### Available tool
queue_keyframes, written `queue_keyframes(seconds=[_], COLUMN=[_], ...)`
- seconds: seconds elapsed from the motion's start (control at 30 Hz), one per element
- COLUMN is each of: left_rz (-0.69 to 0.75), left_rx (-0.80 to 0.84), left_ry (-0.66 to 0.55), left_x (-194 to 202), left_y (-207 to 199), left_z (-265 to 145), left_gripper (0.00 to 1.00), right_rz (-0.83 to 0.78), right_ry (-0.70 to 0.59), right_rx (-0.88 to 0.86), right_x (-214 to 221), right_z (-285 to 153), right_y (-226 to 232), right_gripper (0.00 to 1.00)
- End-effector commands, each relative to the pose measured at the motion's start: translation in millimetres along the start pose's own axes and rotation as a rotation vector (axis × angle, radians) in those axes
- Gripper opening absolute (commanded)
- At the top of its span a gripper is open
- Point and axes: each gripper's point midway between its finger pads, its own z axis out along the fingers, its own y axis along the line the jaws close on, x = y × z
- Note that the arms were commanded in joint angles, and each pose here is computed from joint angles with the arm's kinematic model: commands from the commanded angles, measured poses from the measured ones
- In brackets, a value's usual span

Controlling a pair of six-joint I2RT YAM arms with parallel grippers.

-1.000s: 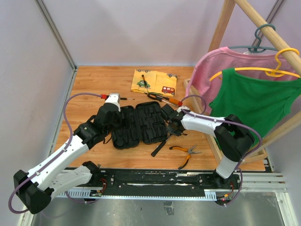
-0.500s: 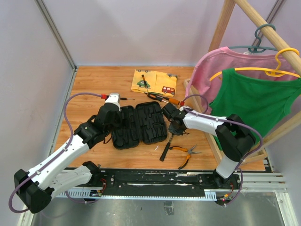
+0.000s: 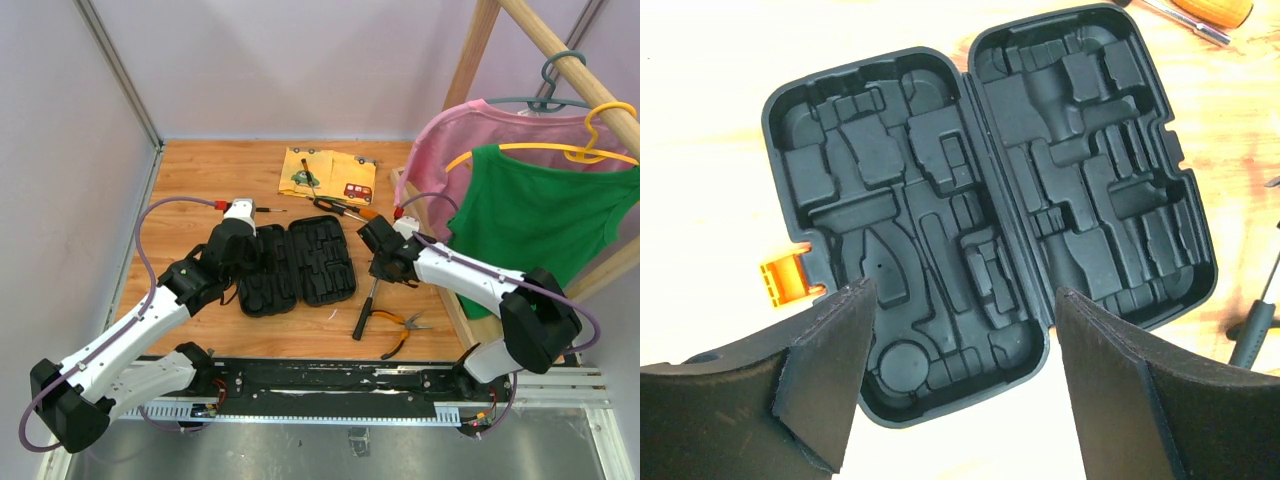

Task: Sort the tools into containers
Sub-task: Pick up the hammer at the center of the board.

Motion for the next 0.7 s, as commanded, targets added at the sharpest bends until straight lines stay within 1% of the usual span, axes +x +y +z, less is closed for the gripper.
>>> queue_keyframes(seconds=[0.0, 0.1, 0.2, 0.47, 0.67], left_rz=[-0.011, -0.043, -0.074, -0.190, -0.259], left_rx=[-0.051, -0.087, -0.119, -0.262, -0.302], left_ry=[-0.018, -0.039, -0.064, -0.159, -0.252], left_x=[-6, -11, -18, -37, -50], left_y=[12, 22, 32, 70, 87], left_z=[-1, -3, -6, -23, -42], left_gripper=[0.76, 0.76, 0.76, 0.77, 0.79], right_rz=[-0.086, -0.150, -0.178, -0.184, -0.213], right_ry=[-0.085, -0.082, -0.080, -0.072, -0.042], right_rx=[-0.026, -0.101, -0.216, -0.410, -0.522], right_x=[-22, -25, -26, -43, -48], right_z=[-8, -13, -18, -47, -62], right_y=[-1, 14, 36, 99, 157], right_gripper=[0.01, 0.01, 0.01, 0.01, 0.01])
